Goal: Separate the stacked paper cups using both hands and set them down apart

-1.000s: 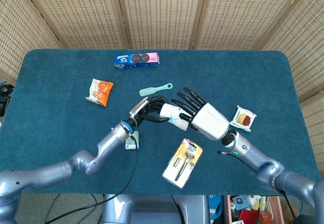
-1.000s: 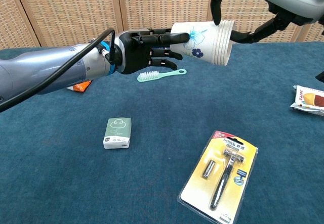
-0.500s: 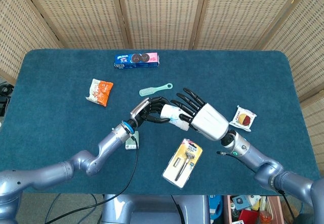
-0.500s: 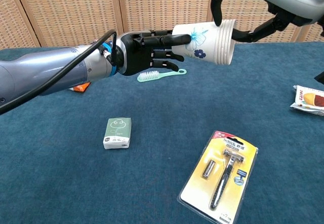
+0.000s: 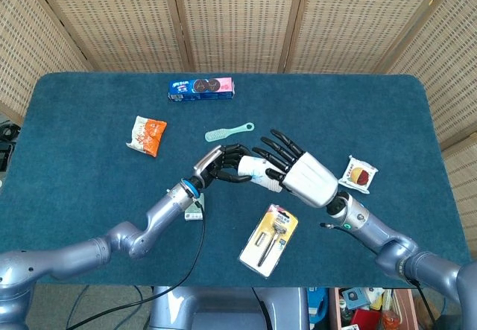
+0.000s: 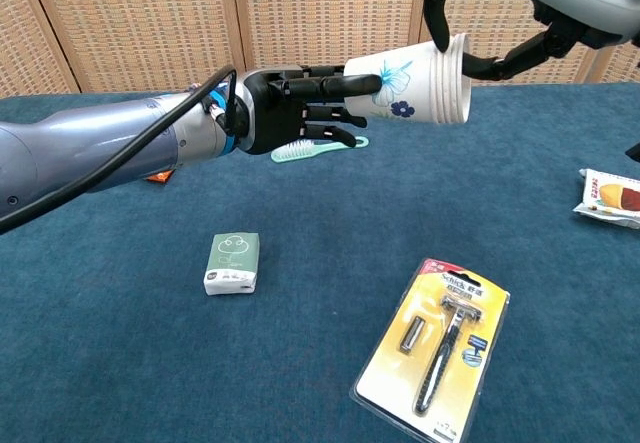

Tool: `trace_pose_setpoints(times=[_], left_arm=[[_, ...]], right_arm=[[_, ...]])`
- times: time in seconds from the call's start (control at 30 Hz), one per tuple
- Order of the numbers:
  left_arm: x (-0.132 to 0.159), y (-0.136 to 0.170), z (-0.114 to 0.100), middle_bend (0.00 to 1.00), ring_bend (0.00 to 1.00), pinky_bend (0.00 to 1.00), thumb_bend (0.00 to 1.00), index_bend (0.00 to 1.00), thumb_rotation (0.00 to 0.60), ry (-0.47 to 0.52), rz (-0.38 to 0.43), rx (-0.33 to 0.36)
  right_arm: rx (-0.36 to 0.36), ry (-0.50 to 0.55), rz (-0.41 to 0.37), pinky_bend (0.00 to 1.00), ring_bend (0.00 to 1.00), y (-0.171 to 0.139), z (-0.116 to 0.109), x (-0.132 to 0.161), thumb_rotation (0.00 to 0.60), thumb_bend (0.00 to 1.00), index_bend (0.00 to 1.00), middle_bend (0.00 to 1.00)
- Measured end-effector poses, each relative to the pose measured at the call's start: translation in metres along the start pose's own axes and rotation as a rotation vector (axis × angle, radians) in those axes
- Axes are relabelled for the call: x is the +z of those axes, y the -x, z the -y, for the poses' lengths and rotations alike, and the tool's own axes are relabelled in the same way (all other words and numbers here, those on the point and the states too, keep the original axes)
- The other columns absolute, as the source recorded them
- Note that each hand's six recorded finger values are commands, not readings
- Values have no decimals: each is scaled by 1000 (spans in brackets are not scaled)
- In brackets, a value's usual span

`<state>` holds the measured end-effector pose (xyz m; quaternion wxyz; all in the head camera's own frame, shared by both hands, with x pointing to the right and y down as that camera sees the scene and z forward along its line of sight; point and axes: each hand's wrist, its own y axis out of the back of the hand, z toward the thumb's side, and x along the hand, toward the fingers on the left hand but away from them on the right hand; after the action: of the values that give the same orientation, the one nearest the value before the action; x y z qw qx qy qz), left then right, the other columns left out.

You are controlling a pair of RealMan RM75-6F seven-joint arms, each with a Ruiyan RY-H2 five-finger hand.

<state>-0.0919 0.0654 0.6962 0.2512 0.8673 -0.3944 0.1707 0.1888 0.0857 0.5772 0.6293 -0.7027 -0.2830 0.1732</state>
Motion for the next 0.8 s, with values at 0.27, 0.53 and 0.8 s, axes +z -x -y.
trace_pose_setpoints(times=[0.27, 0.53, 0.8], left_arm=[[0, 0, 1, 556, 491, 517, 123, 548, 600, 0, 1, -2], [1, 1, -1, 555, 491, 517, 124, 548, 600, -3, 2, 4], [1, 14, -49, 556, 491, 517, 123, 548, 600, -20, -2, 96]], right_arm=[[0, -9, -7, 123, 132, -1, 1, 1, 600, 601, 683, 284], [-8, -20, -6, 124, 132, -1, 0, 1, 600, 601, 687, 285], [-28, -68, 16, 123, 133, -27, -18, -15, 600, 601, 687, 287]])
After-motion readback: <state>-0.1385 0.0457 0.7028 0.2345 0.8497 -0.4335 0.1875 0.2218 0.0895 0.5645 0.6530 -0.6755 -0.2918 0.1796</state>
